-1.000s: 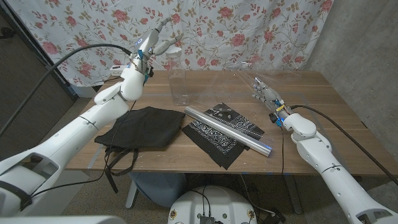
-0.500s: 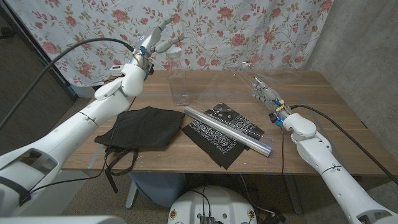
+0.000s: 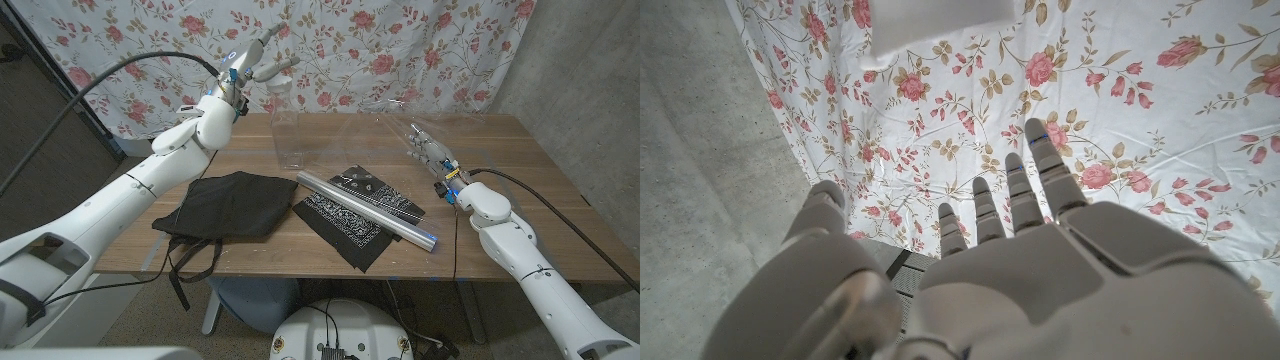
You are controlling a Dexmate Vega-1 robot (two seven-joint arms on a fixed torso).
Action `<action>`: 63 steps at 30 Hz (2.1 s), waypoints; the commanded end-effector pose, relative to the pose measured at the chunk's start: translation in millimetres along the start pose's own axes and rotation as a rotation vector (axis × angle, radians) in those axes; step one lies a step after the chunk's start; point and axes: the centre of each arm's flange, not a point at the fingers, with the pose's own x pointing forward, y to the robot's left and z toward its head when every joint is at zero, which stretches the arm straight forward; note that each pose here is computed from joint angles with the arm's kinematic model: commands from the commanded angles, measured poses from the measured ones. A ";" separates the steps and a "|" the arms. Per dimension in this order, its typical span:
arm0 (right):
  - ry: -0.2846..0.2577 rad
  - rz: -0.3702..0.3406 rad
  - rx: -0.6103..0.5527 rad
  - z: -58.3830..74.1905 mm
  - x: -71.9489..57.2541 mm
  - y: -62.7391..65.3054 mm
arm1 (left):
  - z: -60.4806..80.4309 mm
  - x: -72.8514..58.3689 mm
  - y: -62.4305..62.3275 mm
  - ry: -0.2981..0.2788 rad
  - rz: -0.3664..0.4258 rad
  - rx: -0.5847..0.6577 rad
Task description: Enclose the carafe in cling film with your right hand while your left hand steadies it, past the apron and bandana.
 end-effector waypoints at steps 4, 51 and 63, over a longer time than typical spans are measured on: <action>0.001 0.002 0.001 0.7 1.0 -2.4 | 5.3 11.9 8.0 0.001 -0.045 0.080; 0.006 -0.004 -0.005 -0.3 4.3 -11.1 | 21.7 38.3 12.0 0.004 -0.360 0.304; 0.015 -0.010 -0.029 5.3 -0.5 -19.6 | 19.0 43.9 12.1 0.010 -0.473 0.349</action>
